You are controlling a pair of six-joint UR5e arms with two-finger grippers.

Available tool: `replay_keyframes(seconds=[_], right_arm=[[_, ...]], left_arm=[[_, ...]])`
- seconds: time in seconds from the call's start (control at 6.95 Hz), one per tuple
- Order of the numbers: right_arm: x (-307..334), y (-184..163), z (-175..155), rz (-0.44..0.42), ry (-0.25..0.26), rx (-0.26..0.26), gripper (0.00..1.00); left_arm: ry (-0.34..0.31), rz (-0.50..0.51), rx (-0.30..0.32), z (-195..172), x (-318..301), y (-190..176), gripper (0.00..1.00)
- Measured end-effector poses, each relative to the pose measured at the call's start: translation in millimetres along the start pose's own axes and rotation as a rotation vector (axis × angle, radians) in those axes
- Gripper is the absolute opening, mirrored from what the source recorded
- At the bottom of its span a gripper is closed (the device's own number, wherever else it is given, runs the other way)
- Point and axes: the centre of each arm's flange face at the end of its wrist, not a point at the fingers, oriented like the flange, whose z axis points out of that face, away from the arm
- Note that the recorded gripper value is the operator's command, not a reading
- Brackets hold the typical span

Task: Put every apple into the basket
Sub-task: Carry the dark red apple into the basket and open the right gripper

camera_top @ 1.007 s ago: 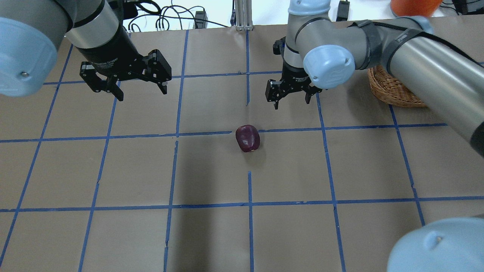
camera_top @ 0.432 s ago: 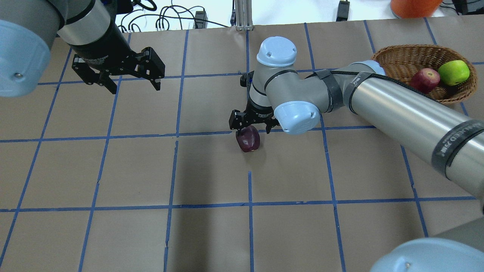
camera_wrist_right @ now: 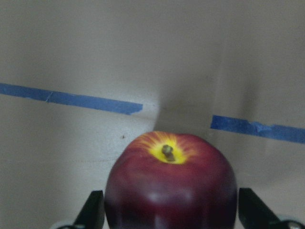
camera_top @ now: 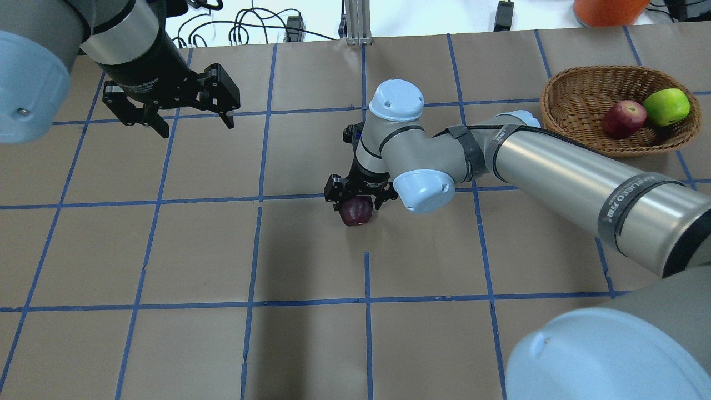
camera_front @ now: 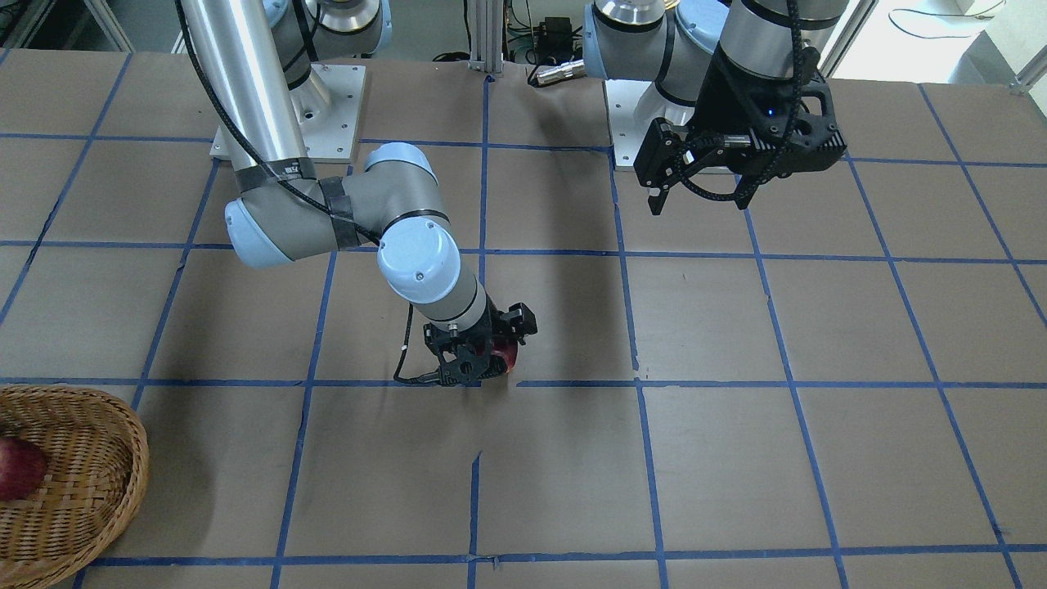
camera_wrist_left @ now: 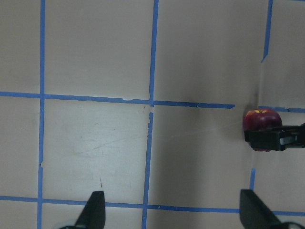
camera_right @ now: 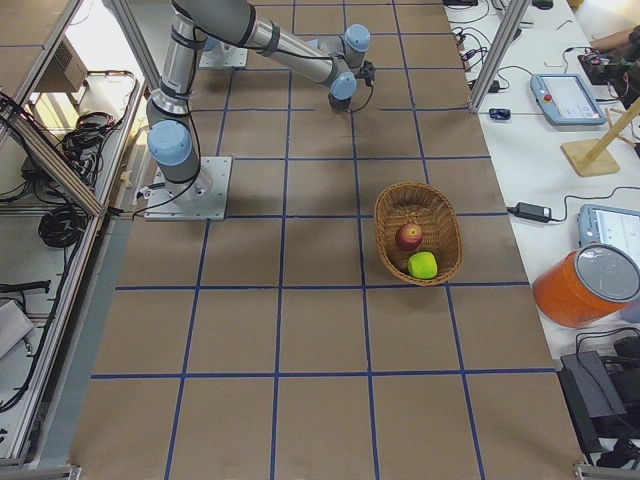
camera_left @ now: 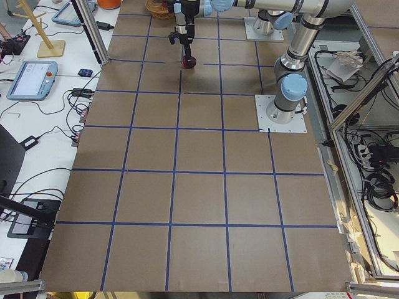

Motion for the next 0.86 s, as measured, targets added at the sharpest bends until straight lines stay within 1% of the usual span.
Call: replay_keyframes(seconds=[0.14, 0.29, 0.43, 0.58, 0.72, 0.86], right_arm=[[2, 1, 8, -0.011, -0.004, 0.039, 0.00], [4, 0, 8, -0.023, -0.001, 0.082, 0.00], [6, -2, 5, -0.031, 0.024, 0.111, 0.00], [12, -4, -5, -0.030, 0.057, 0.139, 0.00], [24, -8, -33, -0.004, 0.075, 0.169, 0.00], [52, -15, -72, 0.051, 0.084, 0.185, 0.00]], left_arm=[[0.000, -0.007, 0.001, 0, 0, 0, 1.00], [0.000, -0.009, 0.001, 0, -1, 0, 1.00], [0.000, -0.010, 0.000, 0, -1, 0, 1.00], [0.000, -0.010, 0.000, 0, -1, 0, 1.00], [0.000, -0.010, 0.000, 0, -1, 0, 1.00], [0.000, -0.010, 0.001, 0, -1, 0, 1.00]])
